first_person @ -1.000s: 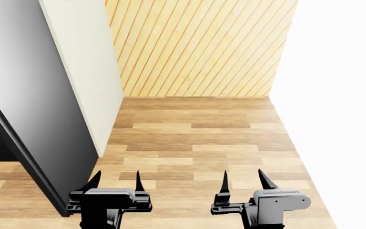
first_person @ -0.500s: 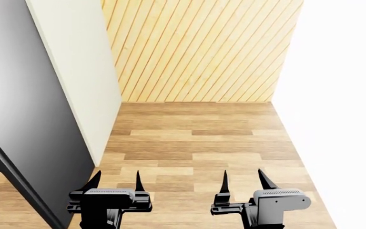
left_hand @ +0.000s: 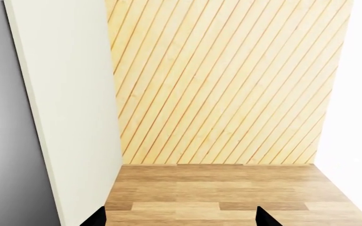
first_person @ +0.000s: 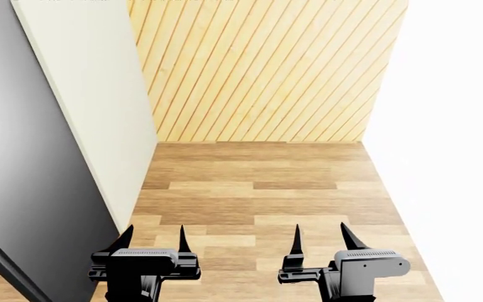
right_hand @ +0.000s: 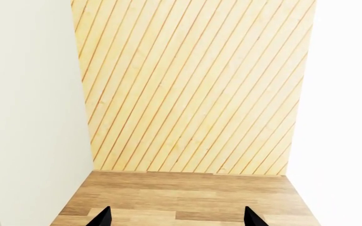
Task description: Close the fridge door
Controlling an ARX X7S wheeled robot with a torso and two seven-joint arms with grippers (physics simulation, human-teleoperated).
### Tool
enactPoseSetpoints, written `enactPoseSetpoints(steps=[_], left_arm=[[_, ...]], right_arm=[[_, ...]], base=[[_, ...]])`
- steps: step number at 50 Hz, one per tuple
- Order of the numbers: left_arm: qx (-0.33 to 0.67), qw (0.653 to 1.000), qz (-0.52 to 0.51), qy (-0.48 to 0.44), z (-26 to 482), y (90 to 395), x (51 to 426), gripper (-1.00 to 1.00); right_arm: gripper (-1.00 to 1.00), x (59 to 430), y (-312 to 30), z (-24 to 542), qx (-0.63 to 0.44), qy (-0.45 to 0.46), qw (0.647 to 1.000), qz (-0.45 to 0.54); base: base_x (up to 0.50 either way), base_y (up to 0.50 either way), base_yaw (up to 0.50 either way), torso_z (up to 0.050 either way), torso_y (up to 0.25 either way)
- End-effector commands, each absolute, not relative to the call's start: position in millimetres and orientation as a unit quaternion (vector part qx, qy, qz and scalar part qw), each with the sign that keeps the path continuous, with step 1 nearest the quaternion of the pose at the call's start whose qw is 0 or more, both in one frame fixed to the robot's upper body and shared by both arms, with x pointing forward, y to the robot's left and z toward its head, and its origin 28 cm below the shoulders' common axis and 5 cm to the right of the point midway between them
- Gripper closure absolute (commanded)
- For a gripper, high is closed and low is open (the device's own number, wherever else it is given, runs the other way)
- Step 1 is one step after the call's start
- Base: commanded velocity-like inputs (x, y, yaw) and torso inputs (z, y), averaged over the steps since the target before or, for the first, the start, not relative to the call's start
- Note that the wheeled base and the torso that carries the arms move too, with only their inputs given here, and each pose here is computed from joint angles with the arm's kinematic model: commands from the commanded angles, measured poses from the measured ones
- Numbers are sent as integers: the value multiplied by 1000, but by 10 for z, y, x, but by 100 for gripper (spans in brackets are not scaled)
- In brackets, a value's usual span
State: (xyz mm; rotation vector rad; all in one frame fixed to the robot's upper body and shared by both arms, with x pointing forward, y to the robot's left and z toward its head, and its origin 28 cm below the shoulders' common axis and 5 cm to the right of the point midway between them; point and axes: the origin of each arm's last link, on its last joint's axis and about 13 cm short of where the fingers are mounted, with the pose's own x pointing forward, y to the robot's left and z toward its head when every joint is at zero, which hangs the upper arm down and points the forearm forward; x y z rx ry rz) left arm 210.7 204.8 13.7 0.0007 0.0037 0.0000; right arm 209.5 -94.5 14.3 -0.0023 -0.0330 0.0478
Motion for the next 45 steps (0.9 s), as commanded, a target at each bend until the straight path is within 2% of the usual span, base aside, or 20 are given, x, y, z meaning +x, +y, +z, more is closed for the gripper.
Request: enactPoseSetpoints(steps=[1, 45], left_arm=[[0, 1000, 0, 2, 137, 2048, 2107, -100], [0, 1000, 2, 5, 129, 2051, 2104, -100]], right_arm=[[-100, 2095, -943, 143, -1, -16, 1000, 24], [-100, 2097, -943, 136, -1, -15, 1000, 23]], base=[[273, -8, 0, 0, 0], [277, -4, 0, 0, 0]])
